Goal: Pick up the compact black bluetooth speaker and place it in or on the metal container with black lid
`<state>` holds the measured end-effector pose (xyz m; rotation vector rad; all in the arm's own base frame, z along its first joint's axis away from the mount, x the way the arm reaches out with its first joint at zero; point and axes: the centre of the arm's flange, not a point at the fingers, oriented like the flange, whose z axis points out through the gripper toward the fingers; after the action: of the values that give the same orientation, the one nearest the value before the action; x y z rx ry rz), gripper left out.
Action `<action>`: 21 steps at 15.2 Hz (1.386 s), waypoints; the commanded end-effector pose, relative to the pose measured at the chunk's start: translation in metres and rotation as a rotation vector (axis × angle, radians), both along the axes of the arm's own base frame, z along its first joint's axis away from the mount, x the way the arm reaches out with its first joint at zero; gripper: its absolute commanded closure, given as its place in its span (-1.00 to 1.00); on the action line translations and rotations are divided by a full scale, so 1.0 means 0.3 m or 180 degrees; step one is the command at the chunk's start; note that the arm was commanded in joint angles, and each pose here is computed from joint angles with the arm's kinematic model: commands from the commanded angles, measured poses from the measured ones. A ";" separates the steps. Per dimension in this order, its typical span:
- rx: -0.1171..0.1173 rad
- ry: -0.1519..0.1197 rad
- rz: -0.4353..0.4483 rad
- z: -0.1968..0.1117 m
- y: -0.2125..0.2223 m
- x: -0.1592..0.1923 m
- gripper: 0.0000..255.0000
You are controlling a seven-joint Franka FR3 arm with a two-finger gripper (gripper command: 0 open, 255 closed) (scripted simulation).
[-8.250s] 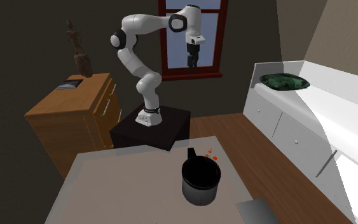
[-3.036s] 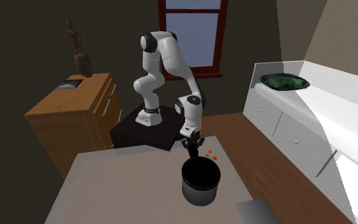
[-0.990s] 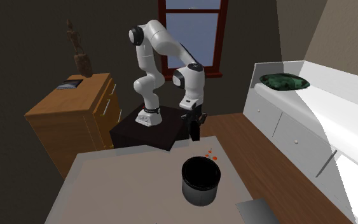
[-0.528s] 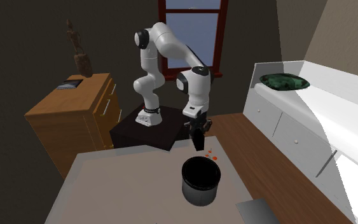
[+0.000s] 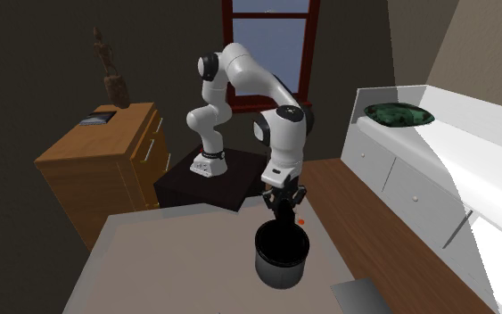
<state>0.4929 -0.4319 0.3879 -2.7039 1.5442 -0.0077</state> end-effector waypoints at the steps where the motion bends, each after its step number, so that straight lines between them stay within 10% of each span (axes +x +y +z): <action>1: 0.0000 -0.0002 0.0003 -0.025 -0.014 0.010 1.00; 21: 0.0000 -0.0002 0.0003 -0.232 -0.014 0.010 1.00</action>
<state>0.4961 -0.4361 0.3181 -2.7043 1.5427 -0.0081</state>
